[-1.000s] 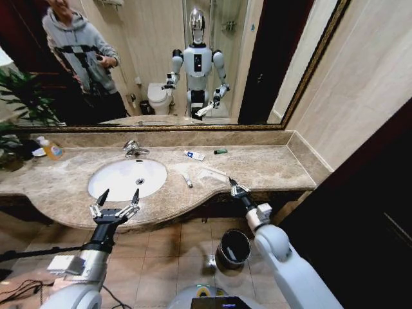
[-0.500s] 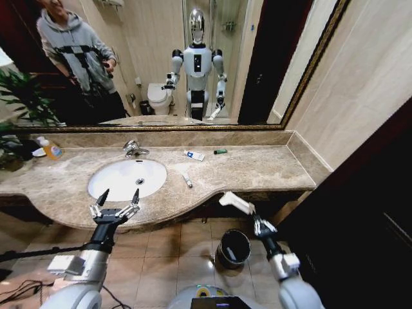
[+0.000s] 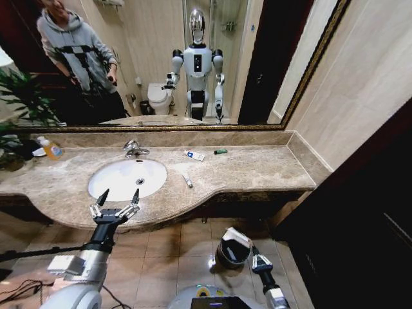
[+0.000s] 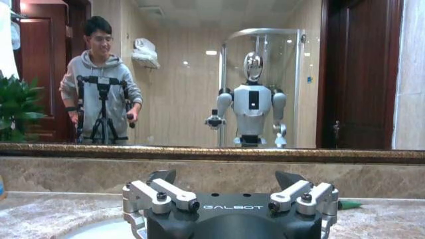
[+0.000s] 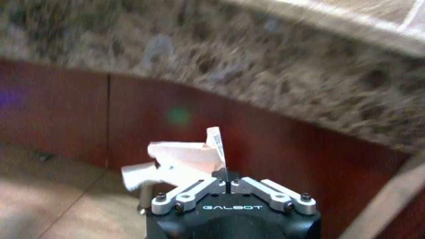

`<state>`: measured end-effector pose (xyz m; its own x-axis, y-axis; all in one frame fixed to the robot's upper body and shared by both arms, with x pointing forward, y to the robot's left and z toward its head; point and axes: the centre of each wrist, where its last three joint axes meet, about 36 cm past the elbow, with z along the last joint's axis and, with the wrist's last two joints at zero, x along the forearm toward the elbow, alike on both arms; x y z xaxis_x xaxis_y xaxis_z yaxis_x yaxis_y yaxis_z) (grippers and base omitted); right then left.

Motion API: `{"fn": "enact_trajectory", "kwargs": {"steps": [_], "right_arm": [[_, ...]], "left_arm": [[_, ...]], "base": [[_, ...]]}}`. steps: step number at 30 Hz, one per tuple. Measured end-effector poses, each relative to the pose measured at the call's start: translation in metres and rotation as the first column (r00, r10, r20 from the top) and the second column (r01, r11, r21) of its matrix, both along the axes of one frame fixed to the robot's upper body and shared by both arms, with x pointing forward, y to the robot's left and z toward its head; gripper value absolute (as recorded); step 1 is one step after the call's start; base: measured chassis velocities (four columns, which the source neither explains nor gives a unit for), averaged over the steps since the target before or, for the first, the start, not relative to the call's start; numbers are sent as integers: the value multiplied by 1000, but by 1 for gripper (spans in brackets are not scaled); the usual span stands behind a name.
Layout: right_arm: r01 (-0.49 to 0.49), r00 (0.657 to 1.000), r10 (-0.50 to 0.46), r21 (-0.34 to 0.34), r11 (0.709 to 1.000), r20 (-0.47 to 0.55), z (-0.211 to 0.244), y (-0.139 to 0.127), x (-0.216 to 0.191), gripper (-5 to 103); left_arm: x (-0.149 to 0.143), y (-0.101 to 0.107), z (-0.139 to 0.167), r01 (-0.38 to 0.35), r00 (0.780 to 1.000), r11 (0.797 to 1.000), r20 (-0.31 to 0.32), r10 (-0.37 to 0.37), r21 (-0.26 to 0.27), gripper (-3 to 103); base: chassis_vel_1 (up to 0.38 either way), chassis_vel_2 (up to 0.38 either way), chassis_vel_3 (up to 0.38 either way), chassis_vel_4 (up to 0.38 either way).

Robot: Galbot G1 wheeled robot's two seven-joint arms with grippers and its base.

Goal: Pick up the trash from the sink and place it in the trash bin.

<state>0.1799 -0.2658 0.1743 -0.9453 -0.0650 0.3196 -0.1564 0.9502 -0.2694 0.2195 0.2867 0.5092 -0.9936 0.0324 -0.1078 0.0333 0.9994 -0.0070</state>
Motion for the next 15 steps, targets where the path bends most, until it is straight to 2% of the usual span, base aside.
{"fn": "enact_trajectory", "kwargs": {"steps": [5,15], "right_arm": [[-51,997,48,-46,998,-65,-49,-2,40,0],[-111,980,86,-134,985,-179,-102,-19,74,0]], "left_arm": [[0,0,0,0,1000,1000,0,0,0,100],[0,0,0,0,1000,1000,0,0,0,100]], "base": [[0,0,0,0],[0,0,0,0]]}}
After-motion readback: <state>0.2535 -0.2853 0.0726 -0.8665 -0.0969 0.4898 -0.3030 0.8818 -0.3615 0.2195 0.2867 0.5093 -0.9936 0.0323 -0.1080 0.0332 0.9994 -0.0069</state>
